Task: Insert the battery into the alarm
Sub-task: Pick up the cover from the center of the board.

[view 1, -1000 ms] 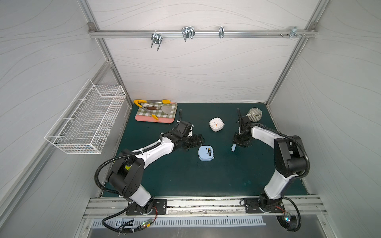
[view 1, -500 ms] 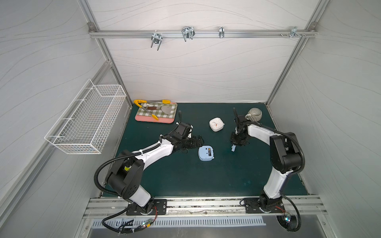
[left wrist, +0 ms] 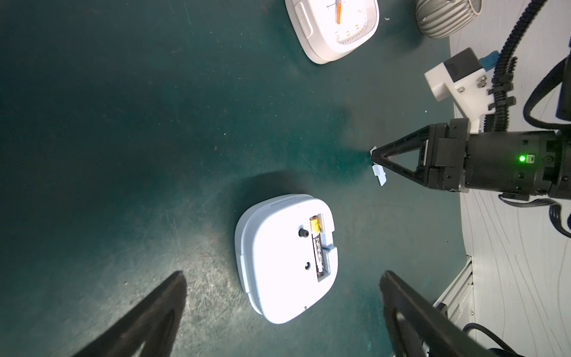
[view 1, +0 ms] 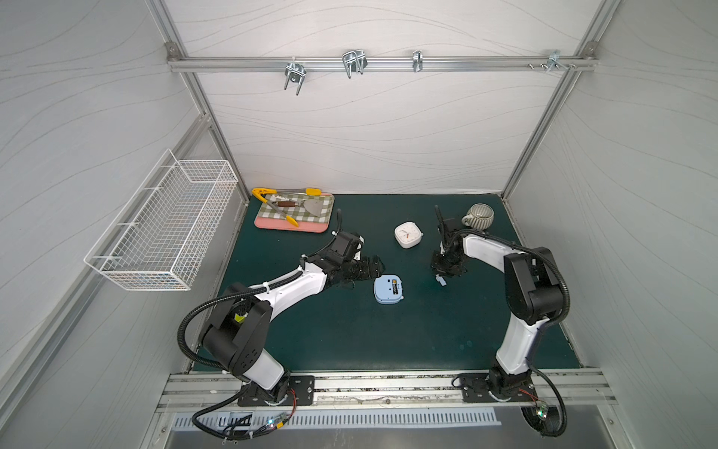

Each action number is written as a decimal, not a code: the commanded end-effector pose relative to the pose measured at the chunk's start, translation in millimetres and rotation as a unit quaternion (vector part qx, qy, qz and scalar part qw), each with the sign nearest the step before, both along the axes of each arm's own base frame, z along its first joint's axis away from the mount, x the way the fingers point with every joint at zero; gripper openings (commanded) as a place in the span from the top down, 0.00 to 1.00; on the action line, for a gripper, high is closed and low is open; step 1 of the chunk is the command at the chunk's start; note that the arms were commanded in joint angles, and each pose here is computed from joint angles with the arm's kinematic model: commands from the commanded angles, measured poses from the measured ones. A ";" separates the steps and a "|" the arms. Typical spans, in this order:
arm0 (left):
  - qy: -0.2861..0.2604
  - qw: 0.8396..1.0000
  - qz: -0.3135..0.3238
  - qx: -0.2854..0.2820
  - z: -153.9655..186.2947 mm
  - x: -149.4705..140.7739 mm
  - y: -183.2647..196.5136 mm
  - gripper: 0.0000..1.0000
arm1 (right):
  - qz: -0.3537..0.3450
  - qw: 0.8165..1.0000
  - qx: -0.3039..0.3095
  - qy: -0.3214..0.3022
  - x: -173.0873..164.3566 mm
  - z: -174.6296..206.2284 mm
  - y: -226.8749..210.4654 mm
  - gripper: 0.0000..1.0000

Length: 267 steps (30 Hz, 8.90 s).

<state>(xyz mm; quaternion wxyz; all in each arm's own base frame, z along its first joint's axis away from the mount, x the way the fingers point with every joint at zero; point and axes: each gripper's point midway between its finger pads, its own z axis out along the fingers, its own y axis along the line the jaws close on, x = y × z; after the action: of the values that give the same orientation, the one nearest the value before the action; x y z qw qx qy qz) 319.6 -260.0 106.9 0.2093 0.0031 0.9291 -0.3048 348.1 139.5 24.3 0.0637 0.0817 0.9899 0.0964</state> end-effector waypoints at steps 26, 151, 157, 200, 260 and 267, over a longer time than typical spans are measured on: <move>0.001 1.000 0.002 0.009 -9.7 6.2 -2.0 0.02 | 0.070 0.997 -0.015 0.028 -32.7 -1.9 17.2 0.82; -0.565 0.764 -0.223 0.218 73.2 46.3 -111.5 1.00 | -0.056 0.939 0.303 -0.156 -34.6 198.0 31.0 0.41; -0.659 0.633 -0.259 0.313 83.3 35.7 -124.5 1.00 | -0.067 0.923 0.354 -0.137 -35.3 208.6 41.8 0.44; -0.703 0.560 -0.275 0.342 92.7 14.7 -144.0 0.94 | -0.088 0.910 0.393 -0.097 -22.4 194.7 46.6 1.00; -0.092 0.866 -0.379 -0.314 139.7 -85.4 -23.8 0.66 | 0.502 0.700 0.456 -0.223 -121.3 252.1 164.7 1.00; -0.094 0.868 -0.378 -0.309 140.0 -85.7 -23.2 0.74 | 0.500 0.707 0.449 -0.222 -120.2 249.1 163.3 1.00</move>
<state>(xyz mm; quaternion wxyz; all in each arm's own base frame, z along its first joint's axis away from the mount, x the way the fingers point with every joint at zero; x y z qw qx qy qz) 234.2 -280.8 226.4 0.1329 0.2900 0.7120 -0.6256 230.2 303.7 268.7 0.1725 -0.4148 0.6926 0.5644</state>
